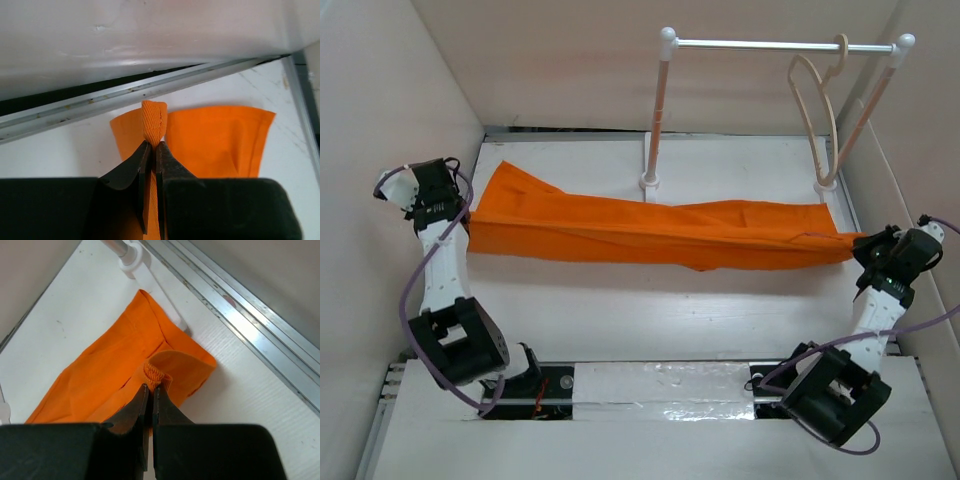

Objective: Place the trousers on the hanger
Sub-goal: Fold the trousers at the center of the board.

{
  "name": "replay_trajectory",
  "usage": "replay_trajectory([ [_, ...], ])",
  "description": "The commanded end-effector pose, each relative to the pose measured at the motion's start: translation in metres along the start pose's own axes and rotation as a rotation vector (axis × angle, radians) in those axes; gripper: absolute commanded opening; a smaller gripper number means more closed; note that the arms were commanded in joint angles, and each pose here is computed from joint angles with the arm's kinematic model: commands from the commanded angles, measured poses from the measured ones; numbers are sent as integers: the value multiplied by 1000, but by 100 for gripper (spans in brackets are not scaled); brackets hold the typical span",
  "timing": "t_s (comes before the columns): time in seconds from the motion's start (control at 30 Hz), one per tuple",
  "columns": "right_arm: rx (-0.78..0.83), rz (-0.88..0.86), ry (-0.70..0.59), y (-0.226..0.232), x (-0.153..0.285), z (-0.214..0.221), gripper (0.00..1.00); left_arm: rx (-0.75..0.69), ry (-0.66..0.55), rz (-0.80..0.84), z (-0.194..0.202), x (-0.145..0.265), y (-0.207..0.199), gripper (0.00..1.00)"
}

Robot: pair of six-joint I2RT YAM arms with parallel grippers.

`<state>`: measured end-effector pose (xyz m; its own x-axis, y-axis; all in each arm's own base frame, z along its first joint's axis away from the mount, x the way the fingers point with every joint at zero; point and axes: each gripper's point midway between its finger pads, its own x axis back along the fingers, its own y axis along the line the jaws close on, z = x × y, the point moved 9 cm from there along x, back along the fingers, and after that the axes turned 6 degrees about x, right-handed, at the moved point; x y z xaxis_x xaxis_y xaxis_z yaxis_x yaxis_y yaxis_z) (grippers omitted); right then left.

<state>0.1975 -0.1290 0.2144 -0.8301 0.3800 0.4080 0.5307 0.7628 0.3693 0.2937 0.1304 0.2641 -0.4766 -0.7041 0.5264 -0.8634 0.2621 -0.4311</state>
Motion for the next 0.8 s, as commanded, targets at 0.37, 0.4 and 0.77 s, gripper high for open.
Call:
replay_trajectory([
  [0.37, 81, 2, -160, 59, -70, -58, 0, -99, -105, -4, -22, -48, -66, 0],
  [0.4, 86, 33, -157, 56, -80, -61, 0, -99, -103, 21, -21, -48, -74, 0],
  [0.77, 100, 56, -70, 67, -139, -51, 0, -177, -23, 26, 15, -96, -104, 0],
])
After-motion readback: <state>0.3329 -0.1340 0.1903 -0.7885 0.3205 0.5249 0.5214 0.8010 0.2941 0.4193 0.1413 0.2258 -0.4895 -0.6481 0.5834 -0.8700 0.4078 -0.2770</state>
